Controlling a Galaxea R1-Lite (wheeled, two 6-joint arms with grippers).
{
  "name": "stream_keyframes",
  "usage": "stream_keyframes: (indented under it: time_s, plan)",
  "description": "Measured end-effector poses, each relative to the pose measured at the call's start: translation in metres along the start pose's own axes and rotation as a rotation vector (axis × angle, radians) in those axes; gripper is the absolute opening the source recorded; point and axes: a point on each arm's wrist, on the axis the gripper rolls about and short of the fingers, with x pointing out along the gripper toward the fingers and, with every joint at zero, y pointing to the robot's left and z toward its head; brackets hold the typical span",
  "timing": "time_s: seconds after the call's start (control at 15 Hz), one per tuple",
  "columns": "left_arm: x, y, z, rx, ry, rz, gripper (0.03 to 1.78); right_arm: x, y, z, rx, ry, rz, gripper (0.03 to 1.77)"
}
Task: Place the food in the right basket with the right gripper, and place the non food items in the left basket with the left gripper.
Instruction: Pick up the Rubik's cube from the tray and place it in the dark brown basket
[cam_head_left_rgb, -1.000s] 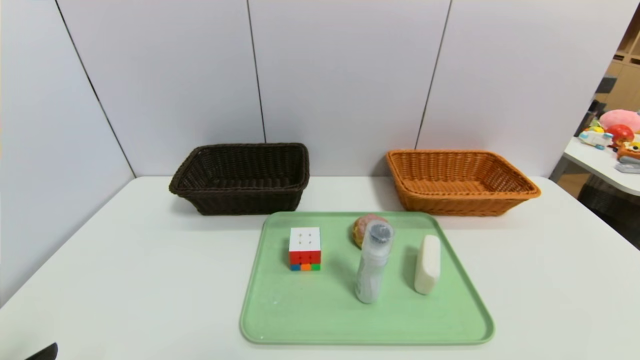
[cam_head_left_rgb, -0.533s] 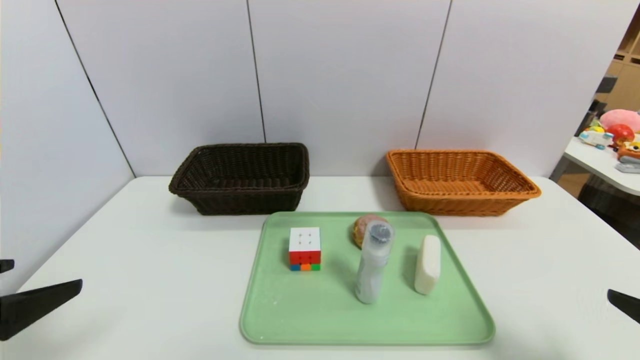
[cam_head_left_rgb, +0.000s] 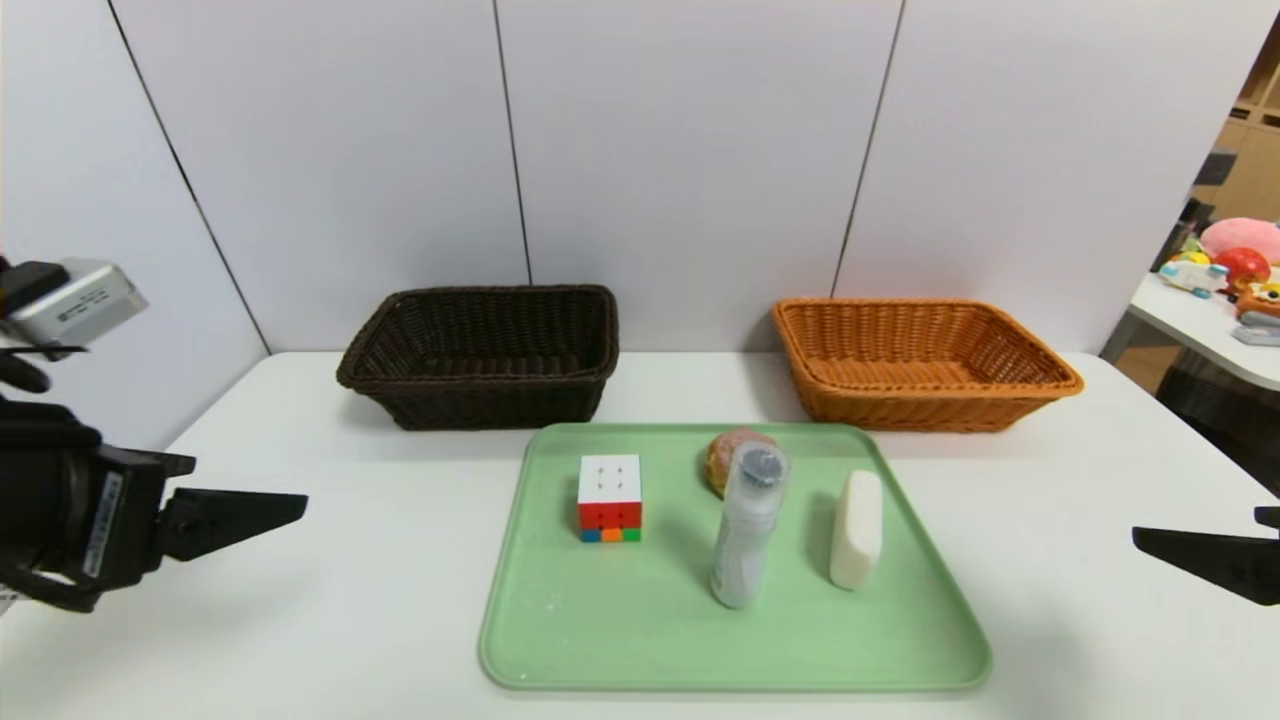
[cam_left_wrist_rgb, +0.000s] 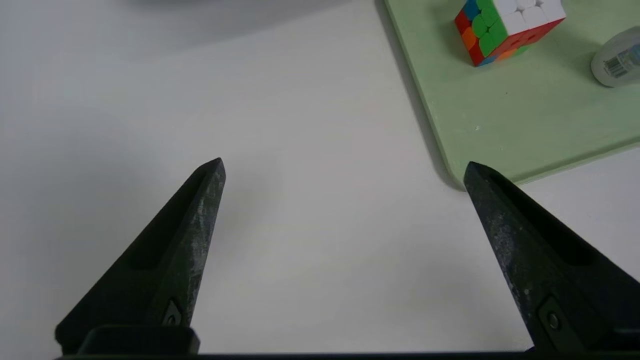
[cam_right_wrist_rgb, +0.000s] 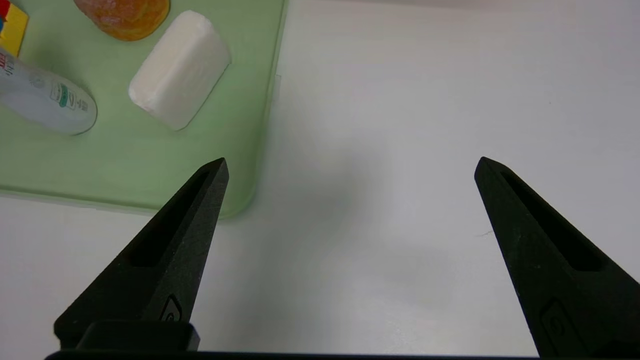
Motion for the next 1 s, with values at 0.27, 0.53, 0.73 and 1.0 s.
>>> stream_keyframes:
  time_s: [0.27, 0.53, 0.73, 1.0]
  plan:
    - [0.037, -0.018, 0.013, 0.031, 0.063, -0.101, 1.69, 0.023, 0.002, 0.018, -0.011, 0.078, 0.031, 1.70]
    - [0.055, -0.043, 0.029, 0.049, 0.081, -0.186, 1.69, 0.039, 0.007, 0.028, -0.005, 0.149, 0.089, 1.70]
    - [0.064, -0.060, 0.033, 0.083, 0.101, -0.241, 1.69, 0.043, 0.013, 0.037, 0.002, 0.150, 0.133, 1.70]
    - [0.080, -0.076, 0.030, 0.123, 0.155, -0.285, 1.69, 0.050, 0.024, 0.043, -0.021, 0.158, 0.180, 1.70]
